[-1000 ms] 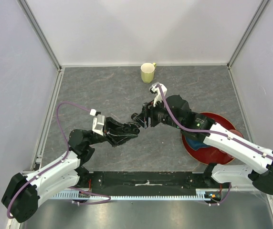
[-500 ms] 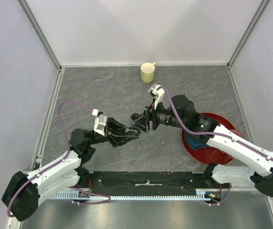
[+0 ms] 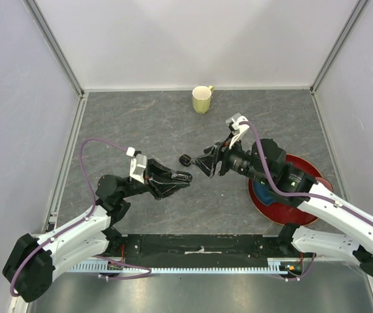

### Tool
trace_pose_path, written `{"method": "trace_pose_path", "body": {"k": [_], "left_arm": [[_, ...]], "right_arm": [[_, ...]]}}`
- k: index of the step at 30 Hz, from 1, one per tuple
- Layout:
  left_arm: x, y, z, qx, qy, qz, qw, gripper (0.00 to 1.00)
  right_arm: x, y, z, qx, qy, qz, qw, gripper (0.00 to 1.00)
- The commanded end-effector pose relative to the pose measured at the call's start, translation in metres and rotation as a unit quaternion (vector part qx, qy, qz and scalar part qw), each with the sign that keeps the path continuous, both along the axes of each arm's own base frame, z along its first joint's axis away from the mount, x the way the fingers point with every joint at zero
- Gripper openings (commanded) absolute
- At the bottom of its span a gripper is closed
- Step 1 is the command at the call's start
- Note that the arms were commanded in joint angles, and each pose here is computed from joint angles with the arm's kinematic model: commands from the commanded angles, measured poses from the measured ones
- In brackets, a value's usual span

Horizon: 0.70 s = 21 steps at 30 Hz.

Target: Insert the wireless bluetooth earbuds into the charging case

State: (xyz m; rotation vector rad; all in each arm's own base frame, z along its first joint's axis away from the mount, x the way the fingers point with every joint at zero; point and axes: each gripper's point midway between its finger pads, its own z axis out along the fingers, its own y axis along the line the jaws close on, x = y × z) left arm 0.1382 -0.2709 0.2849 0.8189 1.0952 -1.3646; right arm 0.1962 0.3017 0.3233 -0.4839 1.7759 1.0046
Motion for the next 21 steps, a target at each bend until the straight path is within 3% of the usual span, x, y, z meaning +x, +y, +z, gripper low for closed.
{"method": "trace_pose_path", "body": {"k": [1, 6, 11, 16, 21], "left_arm": [[0.006, 0.002, 0.020, -0.019, -0.028, 0.020, 0.999, 0.02], [0.008, 0.002, 0.020, -0.020, -0.024, 0.024, 0.999, 0.02], [0.009, 0.003, 0.021, -0.022, -0.024, 0.028, 0.999, 0.02], [0.011, 0.002, 0.020, -0.021, -0.021, 0.031, 0.999, 0.02], [0.019, 0.002, 0.010, -0.012, -0.001, 0.046, 0.999, 0.02]], "right_arm": [[-0.001, 0.000, 0.036, 0.053, -0.036, -0.002, 0.998, 0.70], [-0.025, 0.025, 0.017, 0.045, -0.004, 0.094, 0.995, 0.70], [-0.040, 0.038, -0.016, 0.017, 0.044, 0.147, 0.988, 0.60], [-0.036, 0.029, -0.018, 0.009, 0.037, 0.124, 0.992, 0.60], [-0.010, 0.003, -0.001, 0.022, 0.009, 0.018, 1.000, 0.70]]}}
